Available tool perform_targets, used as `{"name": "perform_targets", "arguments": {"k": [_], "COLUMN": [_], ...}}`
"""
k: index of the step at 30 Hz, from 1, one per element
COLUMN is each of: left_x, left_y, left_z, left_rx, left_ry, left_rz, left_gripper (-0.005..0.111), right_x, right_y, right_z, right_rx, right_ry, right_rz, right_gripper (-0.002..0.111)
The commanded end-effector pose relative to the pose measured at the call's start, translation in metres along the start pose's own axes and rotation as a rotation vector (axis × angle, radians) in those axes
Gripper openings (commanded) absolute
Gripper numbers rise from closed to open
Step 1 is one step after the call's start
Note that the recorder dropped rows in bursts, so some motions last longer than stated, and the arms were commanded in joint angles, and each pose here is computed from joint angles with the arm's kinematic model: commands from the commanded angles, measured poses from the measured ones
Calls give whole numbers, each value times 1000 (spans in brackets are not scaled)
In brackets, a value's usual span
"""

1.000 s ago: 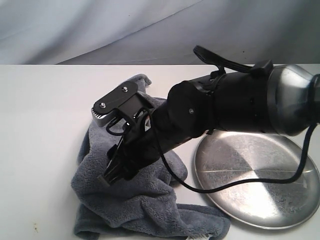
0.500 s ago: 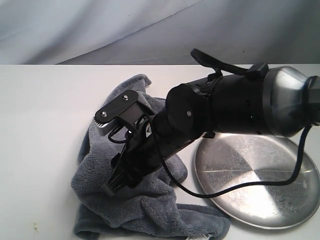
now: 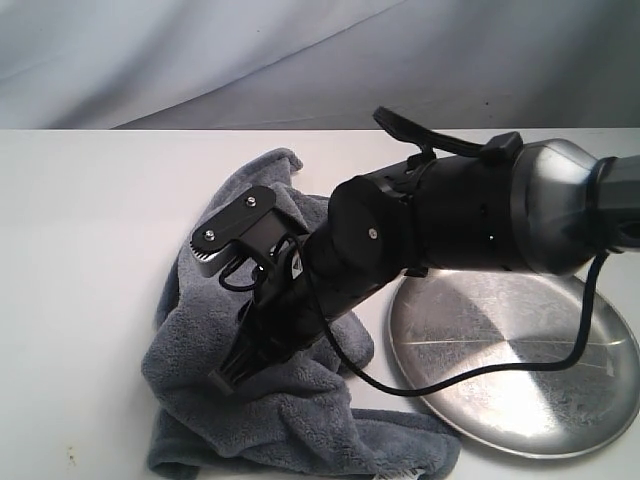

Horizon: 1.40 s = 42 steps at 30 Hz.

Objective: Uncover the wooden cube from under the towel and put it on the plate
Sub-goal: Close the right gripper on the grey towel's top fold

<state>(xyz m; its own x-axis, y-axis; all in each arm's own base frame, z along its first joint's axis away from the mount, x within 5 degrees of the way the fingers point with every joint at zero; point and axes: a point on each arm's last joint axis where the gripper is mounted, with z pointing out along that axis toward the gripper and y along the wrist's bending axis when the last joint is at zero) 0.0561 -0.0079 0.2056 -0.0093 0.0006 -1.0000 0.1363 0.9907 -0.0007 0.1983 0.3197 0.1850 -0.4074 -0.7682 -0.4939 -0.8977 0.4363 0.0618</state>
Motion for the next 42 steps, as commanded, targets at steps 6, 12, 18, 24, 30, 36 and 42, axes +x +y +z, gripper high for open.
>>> {"name": "perform_targets", "arguments": {"k": [6, 12, 18, 24, 30, 36, 42], "left_x": [0, 0, 0, 0, 0, 0, 0], "left_y": [0, 0, 0, 0, 0, 0, 0], "left_z": [0, 0, 0, 0, 0, 0, 0], "left_rx": [-3, -3, -3, -3, -3, -3, -3], "left_ry": [-11, -11, -11, -11, -11, -11, -11], "left_rz": [-3, -3, -3, -3, -3, -3, -3], "left_gripper": [0, 0, 0, 0, 0, 0, 0], "right_x": [-1, -2, -15, -30, -37, -13, -2], "right_y": [1, 3, 4, 0, 1, 1, -1], "right_z": [1, -2, -31, -72, -88, -49, -21], "right_rx": [-7, -18, 6, 95, 105, 49, 36], "right_ry": [3, -10, -129, -300, -402, -102, 15], "right_rz": [10, 33, 8, -69, -38, -47, -71], "right_gripper": [0, 0, 0, 0, 0, 36, 85]}}
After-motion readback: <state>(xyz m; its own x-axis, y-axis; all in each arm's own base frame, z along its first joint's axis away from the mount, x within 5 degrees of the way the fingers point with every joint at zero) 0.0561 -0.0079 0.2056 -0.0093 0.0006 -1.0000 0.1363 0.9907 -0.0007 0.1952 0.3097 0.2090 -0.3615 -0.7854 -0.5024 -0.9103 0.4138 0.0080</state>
